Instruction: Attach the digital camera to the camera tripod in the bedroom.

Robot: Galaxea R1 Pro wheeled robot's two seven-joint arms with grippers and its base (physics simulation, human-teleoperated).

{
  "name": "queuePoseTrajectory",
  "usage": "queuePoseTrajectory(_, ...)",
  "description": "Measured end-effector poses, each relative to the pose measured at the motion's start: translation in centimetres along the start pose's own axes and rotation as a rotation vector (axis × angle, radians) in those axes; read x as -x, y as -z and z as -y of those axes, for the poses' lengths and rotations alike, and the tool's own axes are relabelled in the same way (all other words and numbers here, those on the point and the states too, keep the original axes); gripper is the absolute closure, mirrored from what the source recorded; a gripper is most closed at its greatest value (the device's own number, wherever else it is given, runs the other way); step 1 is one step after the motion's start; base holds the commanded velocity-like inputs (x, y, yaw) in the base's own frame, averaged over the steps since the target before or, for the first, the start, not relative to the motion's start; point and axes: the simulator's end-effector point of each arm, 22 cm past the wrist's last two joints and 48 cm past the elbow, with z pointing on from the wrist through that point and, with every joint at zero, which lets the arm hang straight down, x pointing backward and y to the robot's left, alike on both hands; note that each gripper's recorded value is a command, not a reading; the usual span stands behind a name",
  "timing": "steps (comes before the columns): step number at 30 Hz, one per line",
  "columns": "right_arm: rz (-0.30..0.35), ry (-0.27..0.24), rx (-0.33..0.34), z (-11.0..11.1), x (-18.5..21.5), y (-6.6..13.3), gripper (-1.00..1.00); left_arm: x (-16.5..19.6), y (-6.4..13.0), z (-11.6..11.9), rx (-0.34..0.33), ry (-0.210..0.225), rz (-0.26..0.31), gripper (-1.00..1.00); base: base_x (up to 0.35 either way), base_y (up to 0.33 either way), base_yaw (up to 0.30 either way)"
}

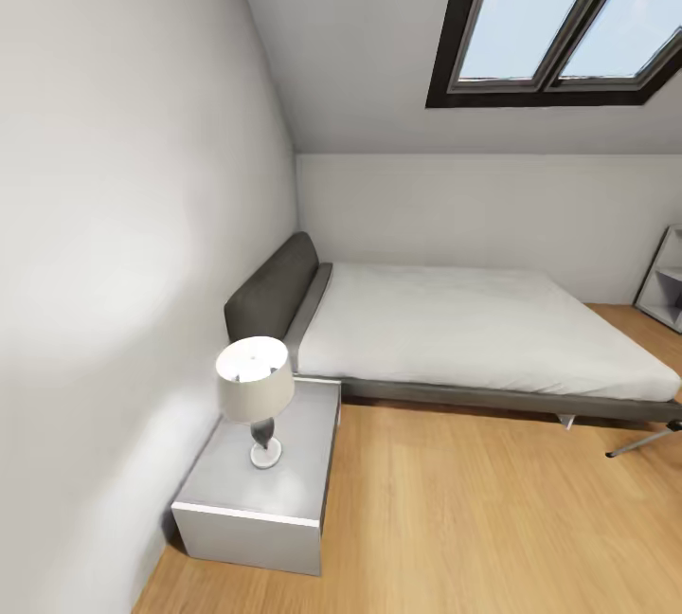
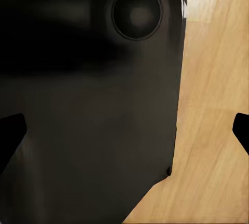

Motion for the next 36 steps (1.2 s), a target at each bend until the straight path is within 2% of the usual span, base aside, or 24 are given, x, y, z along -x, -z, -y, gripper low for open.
queuePoseTrajectory(2,0.017,0.017,0.000,-0.1,1.1,0.0,-1.00,0.8,0.0,0.9,-0.013,0.020,0.022,-1.00,0.000,0.000,0.000)
queuePoseTrajectory(6,0.018,0.018,-0.001,0.0,1.2,0.0,-1.00,2.3,0.1,1.0,-0.014,0.062,0.064,-1.00,0.000,0.000,0.000)
queuePoseTrajectory(9,0.017,0.018,-0.003,0.1,1.1,0.0,-1.00,2.2,0.1,0.7,-0.011,0.079,0.055,-1.00,0.000,0.000,0.000)
queuePoseTrajectory(17,0.018,0.020,-0.004,0.3,1.2,0.0,-1.00,2.8,0.1,0.3,-0.006,0.129,0.080,-1.00,0.000,0.000,0.000)
queuePoseTrajectory(27,0.038,0.017,0.004,-0.4,1.6,0.0,-1.00,3.0,0.1,0.3,-0.006,0.141,0.085,-1.00,0.000,0.000,-0.012)
queuePoseTrajectory(36,0.068,0.013,0.009,-0.8,2.3,0.1,-1.00,2.9,0.1,0.3,-0.005,0.142,0.084,-1.00,0.000,0.000,-0.225)
